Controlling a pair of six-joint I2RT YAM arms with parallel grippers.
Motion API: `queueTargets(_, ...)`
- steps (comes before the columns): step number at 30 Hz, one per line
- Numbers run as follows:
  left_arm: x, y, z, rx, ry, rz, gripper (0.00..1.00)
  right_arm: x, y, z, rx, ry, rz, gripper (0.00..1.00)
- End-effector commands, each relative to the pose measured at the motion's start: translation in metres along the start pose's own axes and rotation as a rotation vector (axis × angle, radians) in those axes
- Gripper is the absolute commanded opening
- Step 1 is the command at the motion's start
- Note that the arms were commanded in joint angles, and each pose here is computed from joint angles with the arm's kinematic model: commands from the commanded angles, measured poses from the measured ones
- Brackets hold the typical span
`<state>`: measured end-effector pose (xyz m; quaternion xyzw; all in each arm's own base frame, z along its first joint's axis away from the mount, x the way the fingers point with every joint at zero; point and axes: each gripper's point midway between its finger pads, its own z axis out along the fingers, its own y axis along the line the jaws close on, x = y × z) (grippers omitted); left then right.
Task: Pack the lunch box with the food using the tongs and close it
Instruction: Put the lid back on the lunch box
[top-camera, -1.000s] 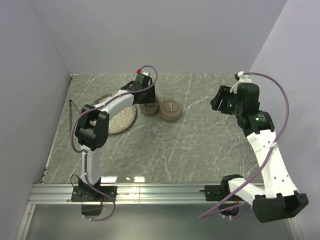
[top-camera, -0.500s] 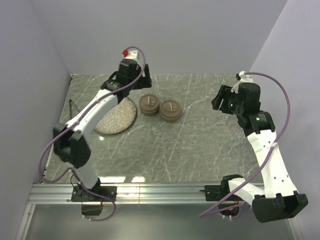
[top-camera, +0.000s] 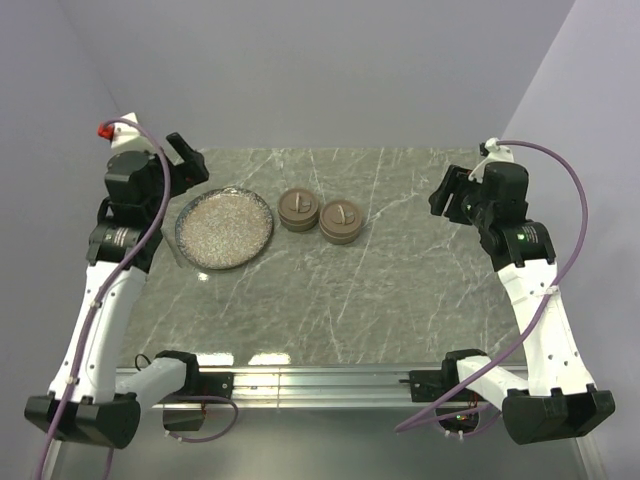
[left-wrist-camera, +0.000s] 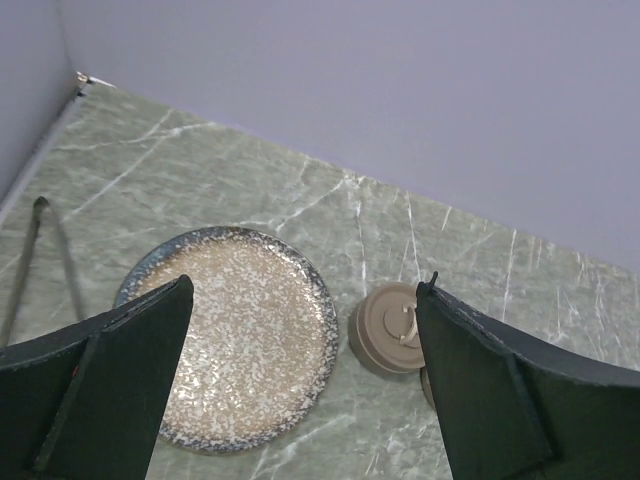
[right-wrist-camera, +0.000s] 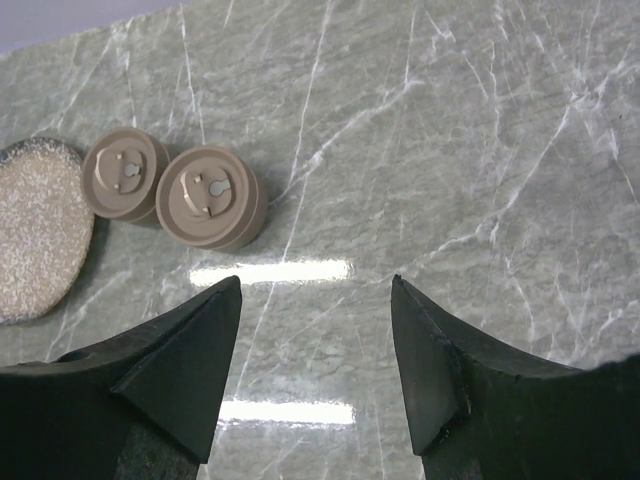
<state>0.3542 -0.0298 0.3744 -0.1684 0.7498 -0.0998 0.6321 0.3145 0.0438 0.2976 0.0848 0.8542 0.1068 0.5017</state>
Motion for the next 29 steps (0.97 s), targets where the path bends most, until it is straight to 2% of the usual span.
queueTargets(1,-0.022,0.004,-0.022,0.000,-0.058,0.033,0.99,-0.025,0.001,-0.010,0.003,-0.069,-0.012,0.69)
queueTargets(6,-0.059,-0.004,-0.045,0.022,-0.168,0.000,0.99,-0.029,0.005,-0.011,-0.014,-0.070,-0.009,0.69)
queueTargets(9,-0.065,-0.001,-0.046,-0.003,-0.179,0.006,0.99,-0.031,0.006,-0.012,-0.017,-0.082,-0.007,0.69)
queueTargets(21,-0.067,0.006,-0.050,-0.032,-0.191,0.019,0.99,-0.033,0.006,-0.014,-0.015,-0.086,-0.006,0.70)
queueTargets(29,-0.048,0.012,-0.029,-0.091,-0.101,0.013,0.99,-0.036,0.007,-0.013,-0.017,-0.090,-0.004,0.70)
